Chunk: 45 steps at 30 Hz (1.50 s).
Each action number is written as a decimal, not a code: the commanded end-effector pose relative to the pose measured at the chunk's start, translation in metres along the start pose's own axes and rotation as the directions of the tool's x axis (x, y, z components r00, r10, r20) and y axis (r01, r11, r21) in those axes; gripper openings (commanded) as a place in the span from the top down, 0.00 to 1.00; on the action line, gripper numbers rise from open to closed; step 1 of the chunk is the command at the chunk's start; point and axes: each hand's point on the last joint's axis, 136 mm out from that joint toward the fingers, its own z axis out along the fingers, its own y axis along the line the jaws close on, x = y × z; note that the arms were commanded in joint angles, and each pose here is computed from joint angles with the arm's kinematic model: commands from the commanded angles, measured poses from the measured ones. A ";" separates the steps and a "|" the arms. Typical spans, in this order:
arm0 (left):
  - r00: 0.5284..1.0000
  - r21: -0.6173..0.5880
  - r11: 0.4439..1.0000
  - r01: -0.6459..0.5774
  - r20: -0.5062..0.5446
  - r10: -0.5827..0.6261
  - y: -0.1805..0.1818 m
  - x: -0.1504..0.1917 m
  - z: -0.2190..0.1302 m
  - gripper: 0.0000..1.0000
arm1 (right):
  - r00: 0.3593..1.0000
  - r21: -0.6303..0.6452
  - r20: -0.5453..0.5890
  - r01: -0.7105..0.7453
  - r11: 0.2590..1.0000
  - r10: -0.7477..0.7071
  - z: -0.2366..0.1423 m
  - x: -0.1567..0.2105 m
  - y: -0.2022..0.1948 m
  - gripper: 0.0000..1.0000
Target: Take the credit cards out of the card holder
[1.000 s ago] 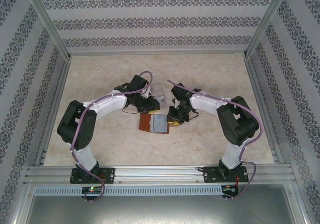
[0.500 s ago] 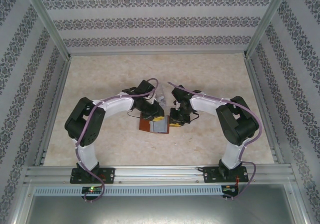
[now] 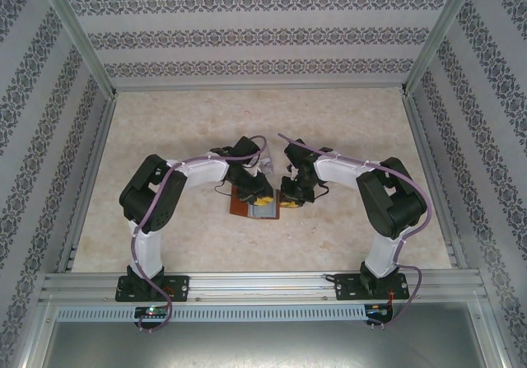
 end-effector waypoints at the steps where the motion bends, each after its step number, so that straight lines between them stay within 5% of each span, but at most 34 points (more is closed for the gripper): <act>1: 1.000 0.005 1.000 -0.015 -0.024 0.015 -0.007 0.003 0.003 0.80 | 1.000 0.060 -0.015 -0.016 0.998 0.017 0.008 0.002 -0.020 0.79; 15: 0.999 -0.214 0.976 -0.044 0.002 0.045 0.031 0.005 -0.007 0.83 | 1.000 0.049 -0.012 -0.018 0.999 0.018 0.007 0.001 -0.017 0.79; 24: 0.998 -0.235 0.971 -0.052 0.017 0.057 0.035 0.006 -0.013 0.96 | 1.000 0.047 -0.009 -0.016 0.999 0.016 0.005 0.000 -0.015 0.79; 45: 0.996 -0.222 0.975 -0.029 0.072 0.046 0.043 0.005 -0.029 1.00 | 1.000 0.063 -0.007 -0.017 0.998 0.017 0.003 0.000 -0.016 0.79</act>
